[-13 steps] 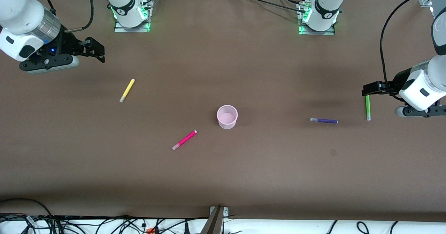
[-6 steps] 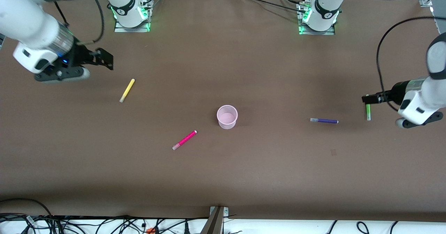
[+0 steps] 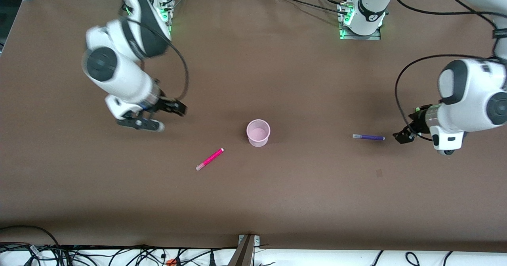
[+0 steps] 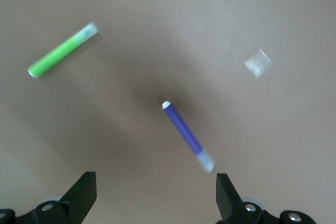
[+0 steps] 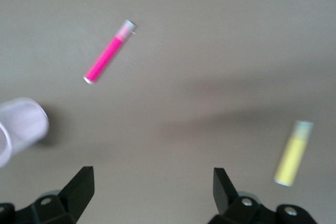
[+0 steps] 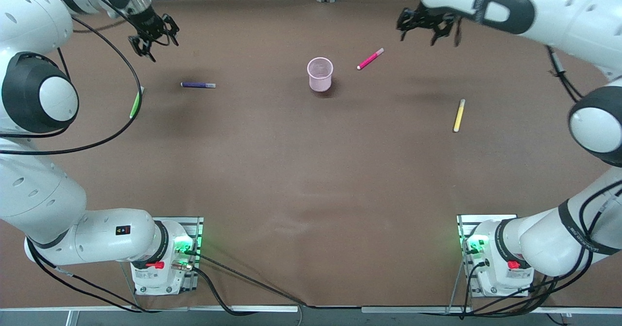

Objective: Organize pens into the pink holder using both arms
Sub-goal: 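Reach the pink marker with the right gripper while the left gripper reaches purple, then grasp the pink marker with the right gripper while the left gripper grasps purple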

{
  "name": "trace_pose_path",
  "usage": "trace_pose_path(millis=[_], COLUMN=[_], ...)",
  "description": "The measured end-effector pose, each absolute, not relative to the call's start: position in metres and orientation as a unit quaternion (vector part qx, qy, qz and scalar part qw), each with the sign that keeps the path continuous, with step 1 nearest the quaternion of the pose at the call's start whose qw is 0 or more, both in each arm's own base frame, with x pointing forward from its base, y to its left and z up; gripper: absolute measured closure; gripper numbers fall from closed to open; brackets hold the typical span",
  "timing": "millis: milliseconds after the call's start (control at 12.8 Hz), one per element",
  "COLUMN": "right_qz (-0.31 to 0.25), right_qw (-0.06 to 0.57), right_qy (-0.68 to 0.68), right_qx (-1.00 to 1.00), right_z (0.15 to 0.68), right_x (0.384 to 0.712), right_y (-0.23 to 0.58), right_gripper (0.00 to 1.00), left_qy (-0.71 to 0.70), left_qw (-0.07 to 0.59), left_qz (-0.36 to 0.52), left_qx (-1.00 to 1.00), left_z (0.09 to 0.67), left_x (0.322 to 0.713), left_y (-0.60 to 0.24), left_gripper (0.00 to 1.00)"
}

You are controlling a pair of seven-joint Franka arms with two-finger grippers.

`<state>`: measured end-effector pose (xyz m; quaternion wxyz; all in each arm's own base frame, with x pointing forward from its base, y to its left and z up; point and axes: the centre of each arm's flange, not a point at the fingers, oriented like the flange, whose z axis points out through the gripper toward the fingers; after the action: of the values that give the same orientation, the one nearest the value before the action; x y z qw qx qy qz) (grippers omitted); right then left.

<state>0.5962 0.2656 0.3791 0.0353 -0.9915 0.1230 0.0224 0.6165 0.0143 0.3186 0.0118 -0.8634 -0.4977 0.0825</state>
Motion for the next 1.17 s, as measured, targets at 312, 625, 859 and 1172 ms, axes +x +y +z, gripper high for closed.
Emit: trace_pose_path(millis=[312, 625, 859, 1172], right_qz=[-0.019, -0.021, -0.030, -0.016], right_qw=[0.058, 0.080, 0.099, 0.093], right_qy=[0.267, 0.328, 0.338, 0.349], right_qx=[-0.962, -0.941, -0.936, -0.932], right_z=[0.237, 0.199, 0.200, 0.166], right_x=[0.611, 0.642, 0.664, 0.666], right_y=[0.324, 0.340, 0.346, 0.342], right_gripper=[0.00, 0.01, 0.02, 0.36], left_qy=[-0.681, -0.717, -0.733, -0.737], left_qw=[0.015, 0.037, 0.024, 0.005], left_qz=[0.032, 0.024, 0.013, 0.001], left_qx=[-0.732, -0.696, -0.680, -0.676], left_z=[0.243, 0.189, 0.188, 0.179], left_x=[0.591, 0.585, 0.589, 0.584], left_y=[-0.014, -0.029, -0.022, -0.023], left_gripper=[0.00, 0.00, 0.11, 0.05])
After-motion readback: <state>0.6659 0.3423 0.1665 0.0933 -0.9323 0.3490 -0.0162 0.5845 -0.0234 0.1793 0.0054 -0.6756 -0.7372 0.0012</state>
